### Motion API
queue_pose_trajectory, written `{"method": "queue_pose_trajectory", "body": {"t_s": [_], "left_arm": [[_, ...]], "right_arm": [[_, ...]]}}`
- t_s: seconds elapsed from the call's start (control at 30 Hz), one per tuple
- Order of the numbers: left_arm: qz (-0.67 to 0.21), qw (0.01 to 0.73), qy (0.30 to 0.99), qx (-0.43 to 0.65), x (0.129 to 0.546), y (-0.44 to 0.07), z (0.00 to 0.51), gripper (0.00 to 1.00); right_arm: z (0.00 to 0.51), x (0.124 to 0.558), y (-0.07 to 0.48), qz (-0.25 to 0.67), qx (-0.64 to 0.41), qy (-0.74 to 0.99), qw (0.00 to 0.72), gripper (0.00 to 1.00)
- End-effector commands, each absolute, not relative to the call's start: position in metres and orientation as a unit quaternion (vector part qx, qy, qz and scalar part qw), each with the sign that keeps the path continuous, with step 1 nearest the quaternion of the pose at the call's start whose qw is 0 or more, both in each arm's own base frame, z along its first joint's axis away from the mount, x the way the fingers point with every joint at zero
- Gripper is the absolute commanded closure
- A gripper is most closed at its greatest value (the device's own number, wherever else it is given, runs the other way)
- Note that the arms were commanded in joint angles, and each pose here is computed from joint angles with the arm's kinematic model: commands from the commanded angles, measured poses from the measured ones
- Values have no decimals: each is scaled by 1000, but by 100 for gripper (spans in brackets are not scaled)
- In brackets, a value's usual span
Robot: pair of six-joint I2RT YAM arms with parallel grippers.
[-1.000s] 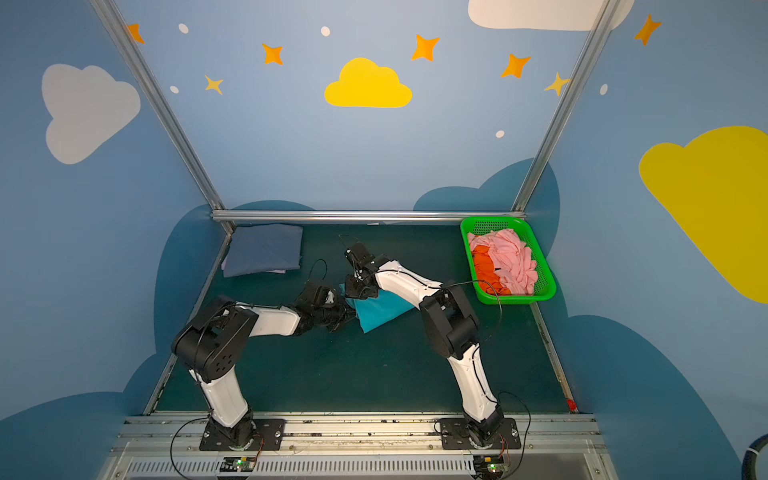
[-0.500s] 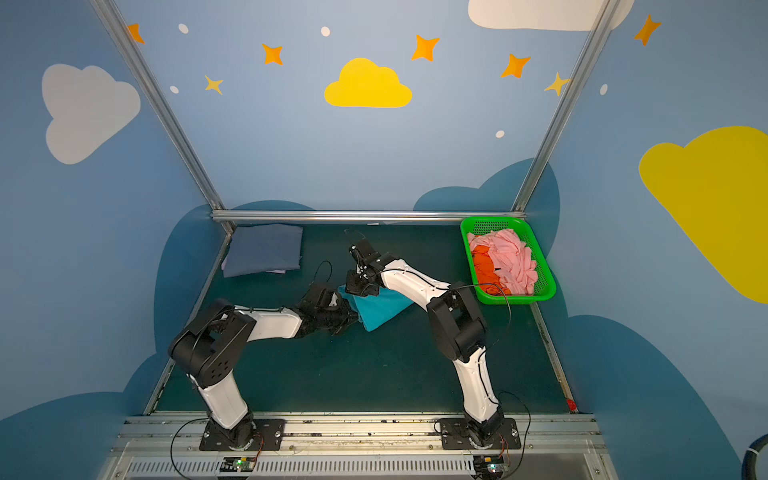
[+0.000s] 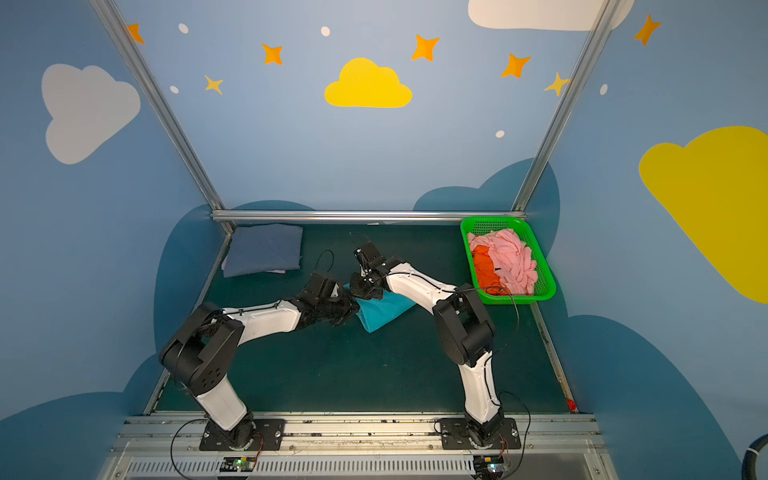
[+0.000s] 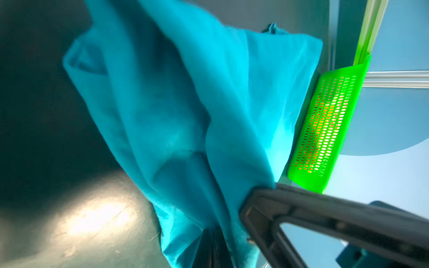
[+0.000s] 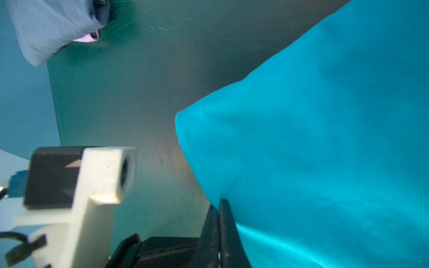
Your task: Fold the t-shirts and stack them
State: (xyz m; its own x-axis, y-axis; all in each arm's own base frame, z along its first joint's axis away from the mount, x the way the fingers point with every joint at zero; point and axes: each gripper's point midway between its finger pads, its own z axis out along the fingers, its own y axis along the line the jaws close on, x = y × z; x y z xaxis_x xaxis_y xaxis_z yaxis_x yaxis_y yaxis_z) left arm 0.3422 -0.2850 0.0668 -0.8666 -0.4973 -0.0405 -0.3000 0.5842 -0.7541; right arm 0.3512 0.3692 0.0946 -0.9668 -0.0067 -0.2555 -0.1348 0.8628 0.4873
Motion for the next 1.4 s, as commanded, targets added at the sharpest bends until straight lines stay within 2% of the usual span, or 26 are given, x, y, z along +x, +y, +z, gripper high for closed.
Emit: {"method": "queue_pose_trajectory", "body": {"t_s": [0.0, 0.33, 0.37, 0.47, 0.57, 0.7, 0.83, 1.0, 1.07, 1.2, 1.37], "left_arm": [[-410, 118, 880, -210, 338, -305, 61, 94], [-394, 76, 895, -193, 320, -332, 22, 94], [-391, 74, 897, -194, 318, -332, 20, 92], [-385, 71, 898, -199, 314, -328, 14, 76], [-385, 74, 897, -207, 312, -323, 12, 74], [-396, 77, 893, -201, 309, -322, 27, 66], [-392, 91, 893, -201, 294, -303, 48, 64], [-334, 151, 904, -222, 280, -244, 80, 63], [-306, 181, 903, -241, 281, -218, 94, 61], [-265, 238, 896, -264, 289, -174, 118, 58], [-263, 261, 883, -289, 309, -159, 123, 56]], "right_arm": [[105, 348, 369, 268, -40, 954, 129, 100], [110, 350, 366, 271, -37, 952, 135, 100], [111, 352, 366, 273, -36, 952, 137, 100], [108, 351, 366, 273, -35, 952, 133, 100], [105, 350, 365, 275, -32, 952, 129, 100], [103, 346, 363, 279, -30, 952, 123, 100], [105, 340, 361, 283, -33, 951, 121, 100], [95, 326, 361, 289, -36, 951, 106, 100], [89, 318, 363, 291, -41, 951, 96, 95], [79, 301, 369, 299, -60, 949, 80, 76], [81, 280, 366, 297, -89, 947, 81, 63]]}}
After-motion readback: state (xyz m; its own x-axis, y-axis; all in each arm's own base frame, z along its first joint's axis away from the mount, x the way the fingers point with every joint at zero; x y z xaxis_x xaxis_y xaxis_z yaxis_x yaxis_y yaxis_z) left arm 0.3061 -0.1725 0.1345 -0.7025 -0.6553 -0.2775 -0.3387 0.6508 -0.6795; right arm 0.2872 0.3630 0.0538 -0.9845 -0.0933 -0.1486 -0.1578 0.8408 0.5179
